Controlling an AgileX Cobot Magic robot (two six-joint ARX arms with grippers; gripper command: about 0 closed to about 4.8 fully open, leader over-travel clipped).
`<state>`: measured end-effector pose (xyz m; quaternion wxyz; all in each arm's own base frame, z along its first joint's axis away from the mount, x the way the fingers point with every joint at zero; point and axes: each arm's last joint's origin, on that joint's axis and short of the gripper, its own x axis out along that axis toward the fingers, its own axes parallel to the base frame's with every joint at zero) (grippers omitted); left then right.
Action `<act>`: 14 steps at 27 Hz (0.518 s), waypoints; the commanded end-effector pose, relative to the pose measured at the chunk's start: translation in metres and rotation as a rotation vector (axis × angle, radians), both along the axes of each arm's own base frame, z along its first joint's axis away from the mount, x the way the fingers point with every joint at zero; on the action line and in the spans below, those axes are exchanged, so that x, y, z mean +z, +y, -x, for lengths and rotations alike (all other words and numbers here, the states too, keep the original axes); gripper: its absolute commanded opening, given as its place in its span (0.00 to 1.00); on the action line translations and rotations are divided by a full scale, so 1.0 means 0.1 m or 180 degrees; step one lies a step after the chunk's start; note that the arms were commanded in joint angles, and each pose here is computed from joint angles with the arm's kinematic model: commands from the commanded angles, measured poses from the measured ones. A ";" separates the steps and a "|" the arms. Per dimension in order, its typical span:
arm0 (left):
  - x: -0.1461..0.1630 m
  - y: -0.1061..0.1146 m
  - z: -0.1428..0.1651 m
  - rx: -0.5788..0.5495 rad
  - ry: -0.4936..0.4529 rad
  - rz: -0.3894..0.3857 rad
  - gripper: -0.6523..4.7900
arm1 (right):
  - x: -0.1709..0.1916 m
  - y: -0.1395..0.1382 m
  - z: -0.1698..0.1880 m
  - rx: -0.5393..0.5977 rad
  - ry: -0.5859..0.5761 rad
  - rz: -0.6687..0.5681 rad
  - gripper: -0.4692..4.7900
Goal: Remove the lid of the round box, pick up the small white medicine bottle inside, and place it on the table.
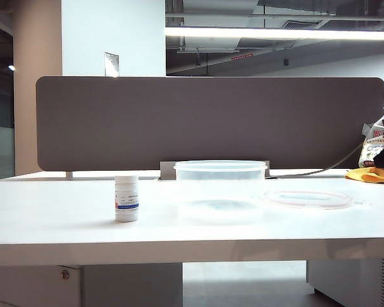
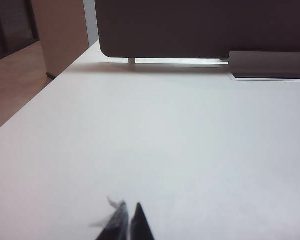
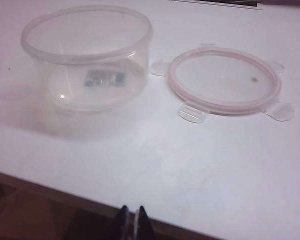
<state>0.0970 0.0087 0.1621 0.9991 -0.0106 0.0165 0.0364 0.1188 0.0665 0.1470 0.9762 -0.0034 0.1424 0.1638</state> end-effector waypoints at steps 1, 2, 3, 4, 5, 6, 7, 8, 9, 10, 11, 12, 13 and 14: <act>0.01 0.00 0.00 -0.0004 -0.0028 -0.0006 0.16 | 0.09 -0.13 -0.02 -0.0199 -0.0280 0.0208 0.13; 0.01 0.00 0.00 -0.0004 -0.0028 -0.0005 0.16 | 0.12 -0.18 -0.03 -0.0326 -0.0346 0.0176 0.13; 0.01 0.00 0.00 -0.0004 -0.0028 -0.0005 0.16 | 0.15 -0.24 -0.03 -0.0489 -0.0424 0.0141 0.13; 0.01 0.00 0.00 -0.0005 -0.0028 -0.0005 0.16 | 0.17 -0.29 -0.03 -0.0620 -0.0488 0.0105 0.13; 0.01 0.00 0.00 -0.0005 -0.0029 -0.0005 0.16 | 0.21 -0.35 -0.03 -0.0759 -0.0565 0.0032 0.13; 0.01 0.00 0.00 -0.0005 -0.0028 -0.0005 0.16 | 0.24 -0.41 -0.02 -0.0918 -0.0659 -0.0033 0.13; 0.01 0.00 0.00 -0.0004 -0.0028 -0.0005 0.16 | 0.27 -0.46 0.00 -0.1027 -0.0735 -0.0070 0.13; 0.01 0.00 0.00 -0.0001 -0.0028 -0.0005 0.16 | 0.30 -0.50 0.01 -0.1119 -0.0816 -0.0101 0.13; 0.01 0.00 0.00 -0.0002 -0.0028 -0.0005 0.16 | 0.33 -0.53 0.03 -0.1201 -0.0908 -0.0125 0.13; 0.01 0.00 0.00 -0.0005 -0.0028 -0.0005 0.16 | 0.35 -0.55 0.05 -0.1254 -0.0975 -0.0141 0.13; 0.01 0.00 0.00 -0.0005 -0.0029 -0.0005 0.16 | 0.36 -0.57 0.07 -0.1310 -0.1030 -0.0150 0.13; 0.01 0.00 0.00 -0.0004 -0.0028 -0.0006 0.16 | 0.37 -0.59 0.08 -0.1347 -0.1059 -0.0153 0.13; 0.01 0.00 0.00 -0.0004 -0.0028 -0.0006 0.16 | 0.37 -0.60 0.09 -0.1378 -0.1069 -0.0147 0.13; 0.01 0.00 0.00 -0.0004 -0.0028 -0.0006 0.16 | 0.36 -0.61 0.10 -0.1411 -0.1063 -0.0134 0.13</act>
